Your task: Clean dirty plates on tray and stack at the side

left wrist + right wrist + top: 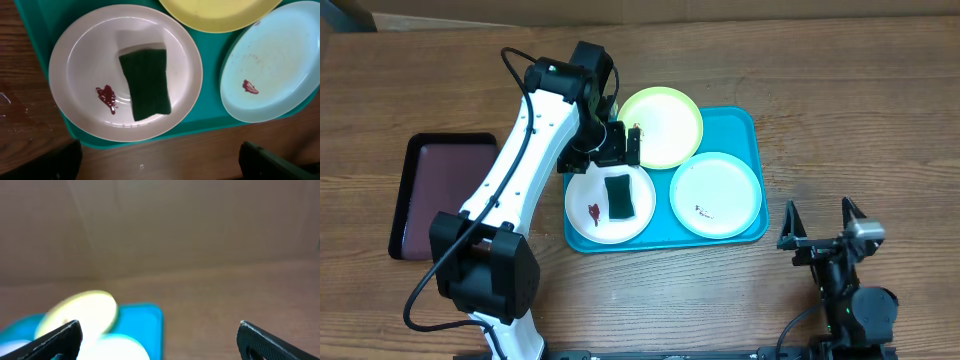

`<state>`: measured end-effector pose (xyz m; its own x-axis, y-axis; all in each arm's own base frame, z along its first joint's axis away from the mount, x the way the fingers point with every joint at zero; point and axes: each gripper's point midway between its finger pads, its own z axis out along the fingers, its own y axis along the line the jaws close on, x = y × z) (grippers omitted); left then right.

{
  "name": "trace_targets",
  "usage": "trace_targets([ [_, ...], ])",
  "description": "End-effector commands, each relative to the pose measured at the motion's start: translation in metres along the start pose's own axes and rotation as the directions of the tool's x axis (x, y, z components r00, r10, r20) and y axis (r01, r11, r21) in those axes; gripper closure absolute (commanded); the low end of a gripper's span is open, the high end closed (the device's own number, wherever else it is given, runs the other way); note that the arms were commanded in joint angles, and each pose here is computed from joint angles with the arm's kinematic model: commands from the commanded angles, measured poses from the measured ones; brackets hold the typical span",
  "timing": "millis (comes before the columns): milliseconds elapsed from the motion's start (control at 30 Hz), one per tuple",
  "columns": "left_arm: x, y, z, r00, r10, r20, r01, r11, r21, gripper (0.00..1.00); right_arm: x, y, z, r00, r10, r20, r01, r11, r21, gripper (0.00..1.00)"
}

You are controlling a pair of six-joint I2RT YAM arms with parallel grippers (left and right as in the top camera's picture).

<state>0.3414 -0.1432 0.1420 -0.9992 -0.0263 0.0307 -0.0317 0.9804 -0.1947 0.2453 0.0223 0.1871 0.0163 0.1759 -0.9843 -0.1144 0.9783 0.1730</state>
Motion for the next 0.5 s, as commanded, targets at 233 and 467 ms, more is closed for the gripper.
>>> trace_targets([
  [233, -0.016, 0.051, -0.007, 0.991, -0.12, 0.058, 0.125, 0.986, -0.109, 0.0, -0.015, 0.103, -0.034, 0.79, 0.509, -0.342, -0.612, 0.626, -0.482, 0.0],
  [467, -0.011, 0.058, -0.003, 0.99, -0.136, 0.037, 0.139, 0.983, -0.121, 0.0, -0.144, 0.127, -0.085, 0.857, 0.515, -0.015, -0.349, 0.559, -0.752, 0.0],
])
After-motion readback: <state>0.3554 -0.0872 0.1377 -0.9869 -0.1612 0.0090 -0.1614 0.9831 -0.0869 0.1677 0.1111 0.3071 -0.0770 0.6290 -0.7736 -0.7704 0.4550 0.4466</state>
